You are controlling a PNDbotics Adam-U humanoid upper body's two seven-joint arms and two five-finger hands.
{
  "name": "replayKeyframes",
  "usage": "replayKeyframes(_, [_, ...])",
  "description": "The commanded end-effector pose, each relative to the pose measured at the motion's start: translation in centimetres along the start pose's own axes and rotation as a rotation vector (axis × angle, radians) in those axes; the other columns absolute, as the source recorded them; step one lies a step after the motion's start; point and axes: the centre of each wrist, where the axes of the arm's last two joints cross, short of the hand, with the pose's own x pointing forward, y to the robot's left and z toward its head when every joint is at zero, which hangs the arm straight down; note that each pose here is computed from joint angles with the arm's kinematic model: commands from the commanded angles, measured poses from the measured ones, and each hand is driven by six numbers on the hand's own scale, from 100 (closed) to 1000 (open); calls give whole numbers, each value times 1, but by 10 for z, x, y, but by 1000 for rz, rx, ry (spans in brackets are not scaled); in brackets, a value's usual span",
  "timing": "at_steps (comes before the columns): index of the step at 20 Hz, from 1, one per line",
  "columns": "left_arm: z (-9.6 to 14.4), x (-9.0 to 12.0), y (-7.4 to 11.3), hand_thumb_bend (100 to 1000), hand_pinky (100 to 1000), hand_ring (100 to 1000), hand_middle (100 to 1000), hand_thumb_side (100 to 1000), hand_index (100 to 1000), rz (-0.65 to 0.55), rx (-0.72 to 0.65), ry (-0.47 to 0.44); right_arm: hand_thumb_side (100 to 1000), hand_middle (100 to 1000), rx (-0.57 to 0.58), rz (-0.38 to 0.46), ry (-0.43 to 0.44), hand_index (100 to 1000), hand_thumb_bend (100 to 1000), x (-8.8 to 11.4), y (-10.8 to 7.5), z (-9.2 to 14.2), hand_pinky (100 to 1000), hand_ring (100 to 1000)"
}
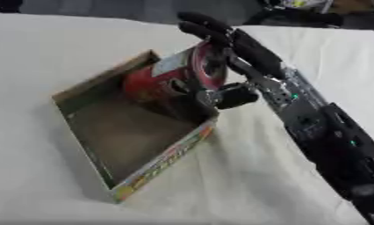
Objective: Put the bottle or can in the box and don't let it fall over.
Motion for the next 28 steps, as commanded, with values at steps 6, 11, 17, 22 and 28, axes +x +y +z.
replayKeyframes(6, [-5, 5, 4, 199, 514, 814, 985, 867, 797, -3, 7, -31, 579, 1000, -34, 18, -7, 993, 100, -3, -15, -2, 926, 1000])
replayKeyframes(11, [-5, 5, 4, 199, 514, 814, 985, 868, 797, -4, 8, -30, 586, 1000, -39, 13, -5, 990, 100, -3, -16, -3, 933, 1000])
replayKeyframes(17, [-5, 5, 4, 199, 515, 814, 985, 867, 797, -5, 8, -33, 565, 1000, -47, 10, -2, 985, 100, -3, -17, -4, 930, 1000])
replayKeyframes(22, [-5, 6, 4, 199, 515, 814, 985, 867, 798, -5, 8, -33, 556, 1000, -53, 8, 2, 982, 100, -3, -18, -3, 925, 1000])
replayKeyframes(28, [-4, 4, 5, 197, 515, 807, 984, 865, 796, -11, 15, -29, 414, 926, -218, -37, 69, 899, 100, -3, -34, 5, 727, 1000])
